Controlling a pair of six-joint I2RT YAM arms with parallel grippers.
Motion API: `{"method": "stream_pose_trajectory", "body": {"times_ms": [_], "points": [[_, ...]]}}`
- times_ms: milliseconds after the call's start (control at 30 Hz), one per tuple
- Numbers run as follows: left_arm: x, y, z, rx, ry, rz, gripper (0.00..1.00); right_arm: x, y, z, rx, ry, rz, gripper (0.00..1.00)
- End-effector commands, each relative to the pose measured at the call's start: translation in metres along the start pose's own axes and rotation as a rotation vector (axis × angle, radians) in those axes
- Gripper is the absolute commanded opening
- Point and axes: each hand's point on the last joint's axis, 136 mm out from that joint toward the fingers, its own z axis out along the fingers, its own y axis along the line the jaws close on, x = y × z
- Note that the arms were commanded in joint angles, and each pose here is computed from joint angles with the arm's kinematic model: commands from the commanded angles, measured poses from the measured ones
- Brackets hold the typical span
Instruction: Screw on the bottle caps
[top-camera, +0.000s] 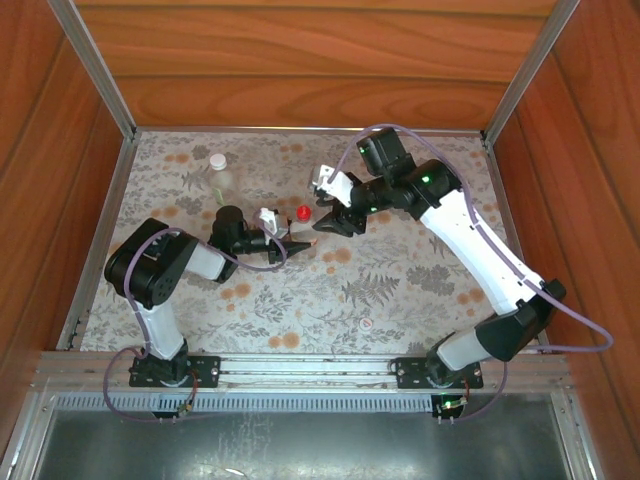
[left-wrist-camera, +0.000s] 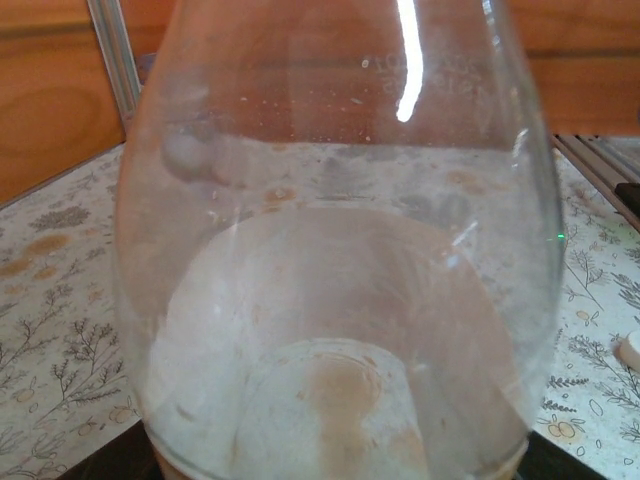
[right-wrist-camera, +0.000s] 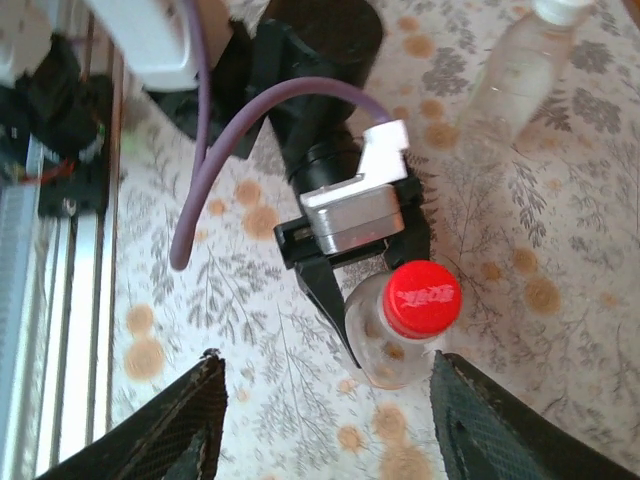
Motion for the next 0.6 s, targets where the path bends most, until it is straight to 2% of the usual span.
{"method": "stream_pose_trajectory", "body": {"times_ms": [0, 333, 567], "points": [[0.06, -0.022, -0.006, 0.031, 0.167, -0.17, 0.49, 0.014, 0.008, 0.007, -0.049, 0.131, -0.213, 0.59], [0.066, -0.03, -0.007, 0.042, 0.197, -0.115, 0.49, 0.018, -0.007, 0.031, -0.112, 0.252, -0.285, 0.57], [0.068, -0.034, -0.006, 0.049, 0.216, -0.087, 0.49, 0.012, -0.013, 0.038, -0.146, 0.269, -0.258, 0.56]]}}
